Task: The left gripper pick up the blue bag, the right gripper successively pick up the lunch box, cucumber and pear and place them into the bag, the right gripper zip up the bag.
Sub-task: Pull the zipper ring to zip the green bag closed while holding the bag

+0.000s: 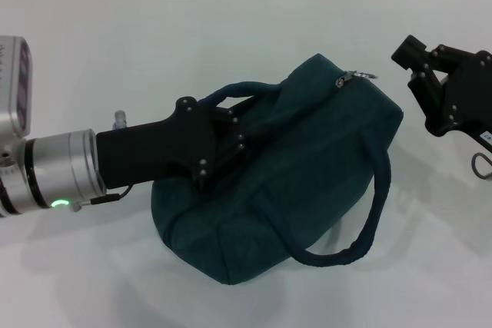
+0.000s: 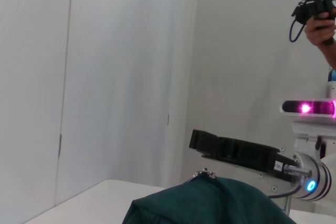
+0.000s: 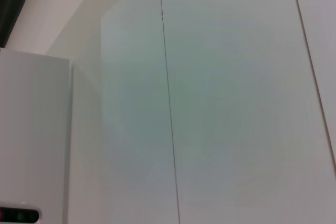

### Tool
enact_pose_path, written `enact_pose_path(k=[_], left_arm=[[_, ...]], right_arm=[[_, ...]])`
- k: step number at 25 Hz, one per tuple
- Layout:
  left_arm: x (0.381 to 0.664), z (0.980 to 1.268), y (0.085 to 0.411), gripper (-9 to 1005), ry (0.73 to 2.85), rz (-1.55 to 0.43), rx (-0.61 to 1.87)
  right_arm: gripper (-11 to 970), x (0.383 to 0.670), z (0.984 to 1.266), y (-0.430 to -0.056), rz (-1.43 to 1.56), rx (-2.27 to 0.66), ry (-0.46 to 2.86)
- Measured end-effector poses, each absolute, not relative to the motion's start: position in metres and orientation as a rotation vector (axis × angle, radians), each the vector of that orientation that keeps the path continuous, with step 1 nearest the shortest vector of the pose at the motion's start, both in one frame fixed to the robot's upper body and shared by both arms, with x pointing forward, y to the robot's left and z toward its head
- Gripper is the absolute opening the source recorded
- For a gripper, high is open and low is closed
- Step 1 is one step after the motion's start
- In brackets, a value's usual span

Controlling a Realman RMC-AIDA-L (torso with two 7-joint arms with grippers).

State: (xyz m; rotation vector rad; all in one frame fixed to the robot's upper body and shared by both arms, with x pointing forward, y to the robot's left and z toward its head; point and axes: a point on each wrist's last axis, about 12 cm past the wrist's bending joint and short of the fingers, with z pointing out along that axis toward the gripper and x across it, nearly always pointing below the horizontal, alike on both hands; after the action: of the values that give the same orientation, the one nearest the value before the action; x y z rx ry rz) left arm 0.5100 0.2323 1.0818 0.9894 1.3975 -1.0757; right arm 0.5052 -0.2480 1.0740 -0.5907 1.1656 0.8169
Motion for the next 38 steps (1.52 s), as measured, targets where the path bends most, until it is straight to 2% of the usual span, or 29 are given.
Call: enact_pose_path(k=[2,13,20,38], left_arm=[[0.509,1.082,0.232,54,1.394,-1.08,0.991],[0.508,1.082,0.233,55,1.39,-1.082,0.995],[0.509,1.083,0.233,55,1.384,-1.084,1.0],[0.508,1.085,0.23,53,1.355,-1.095,1.014]], right_arm=[[22,0.504,1.073,-0.25,0.816,-0.595,1.17],[165,0.497,1.068,-0.262,0.784,-0.614,1.204],[359,0.5,1.061,-0.252,0.761,-0.701,1.242],[314,0.512,1.068,-0.235,0.722,-0.82,1.192]])
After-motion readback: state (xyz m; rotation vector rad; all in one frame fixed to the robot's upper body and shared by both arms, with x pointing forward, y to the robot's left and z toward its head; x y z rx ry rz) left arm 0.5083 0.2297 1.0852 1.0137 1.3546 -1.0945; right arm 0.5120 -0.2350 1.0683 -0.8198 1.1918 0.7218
